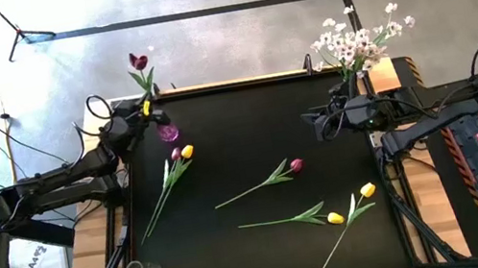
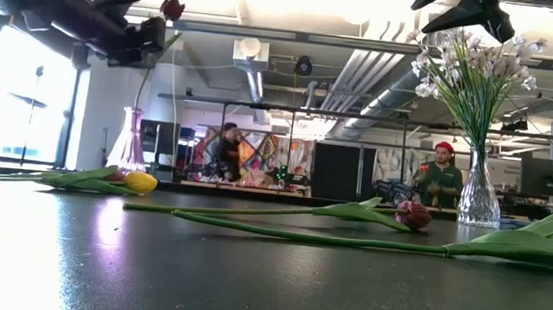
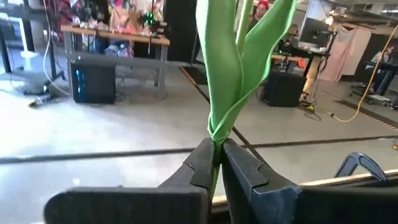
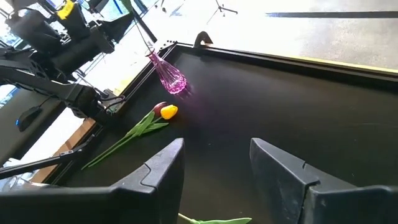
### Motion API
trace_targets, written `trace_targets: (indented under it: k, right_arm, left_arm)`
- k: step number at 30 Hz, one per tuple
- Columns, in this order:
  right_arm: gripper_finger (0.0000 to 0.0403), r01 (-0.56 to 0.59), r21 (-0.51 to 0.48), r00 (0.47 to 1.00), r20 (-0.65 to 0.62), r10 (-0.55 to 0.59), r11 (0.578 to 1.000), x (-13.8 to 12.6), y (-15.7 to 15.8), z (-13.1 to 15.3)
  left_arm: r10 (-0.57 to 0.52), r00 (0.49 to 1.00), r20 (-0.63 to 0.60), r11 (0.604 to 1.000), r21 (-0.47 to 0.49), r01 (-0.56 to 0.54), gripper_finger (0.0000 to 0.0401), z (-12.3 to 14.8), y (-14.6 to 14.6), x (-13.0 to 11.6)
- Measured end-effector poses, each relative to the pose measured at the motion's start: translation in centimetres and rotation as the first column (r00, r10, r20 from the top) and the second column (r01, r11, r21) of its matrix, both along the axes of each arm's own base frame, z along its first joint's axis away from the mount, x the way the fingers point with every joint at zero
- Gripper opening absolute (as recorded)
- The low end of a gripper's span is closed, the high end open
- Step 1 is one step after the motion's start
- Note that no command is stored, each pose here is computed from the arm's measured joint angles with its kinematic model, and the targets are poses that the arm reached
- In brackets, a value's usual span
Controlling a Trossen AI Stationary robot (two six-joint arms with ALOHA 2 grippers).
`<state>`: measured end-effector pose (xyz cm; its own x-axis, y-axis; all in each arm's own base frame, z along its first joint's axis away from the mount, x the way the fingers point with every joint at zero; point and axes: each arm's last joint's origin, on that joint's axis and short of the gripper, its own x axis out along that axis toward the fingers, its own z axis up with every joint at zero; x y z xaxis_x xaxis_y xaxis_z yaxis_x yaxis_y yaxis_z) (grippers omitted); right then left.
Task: Sort flowers into vase by color
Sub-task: Put the top maroon tulip flower into the top left purple vase, then put the left maroon tulip flower into the top left purple vase
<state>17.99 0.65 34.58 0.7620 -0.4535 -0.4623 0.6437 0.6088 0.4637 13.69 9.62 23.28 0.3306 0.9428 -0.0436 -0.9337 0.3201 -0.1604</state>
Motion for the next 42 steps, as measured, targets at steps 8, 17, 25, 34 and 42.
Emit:
trace_targets:
  k: [8,17,25,34,42]
  right_arm:
    - [0.0171,-0.007,-0.011,1.000,-0.006,0.006,1.000,0.0,0.0,0.0]
    - [0.0171,-0.014,-0.023,1.000,-0.014,0.014,1.000,0.0,0.0,0.0]
    - [0.0171,-0.024,-0.037,0.999,-0.023,0.023,0.999,0.0,0.0,0.0]
    - [0.0171,-0.061,-0.087,0.996,-0.073,0.055,0.994,-0.1,0.0,-0.1]
    - [0.0171,-0.071,-0.058,0.991,-0.119,0.064,0.996,-0.1,-0.5,-0.6]
  left_arm:
    - [-0.008,0.999,0.042,0.994,-0.110,0.013,0.0055,-1.2,-0.1,-0.1]
    - [-0.064,0.987,0.145,0.995,-0.066,0.074,0.0137,-0.2,-0.2,0.1]
    - [-0.321,0.940,0.115,0.946,-0.012,0.324,0.0170,3.0,-1.3,-0.1]
    - [-0.766,0.640,-0.061,0.636,-0.223,0.739,0.0151,4.6,-4.2,0.2]
    - [-0.799,0.601,0.000,0.496,-0.566,0.659,0.0145,1.5,-6.3,0.8]
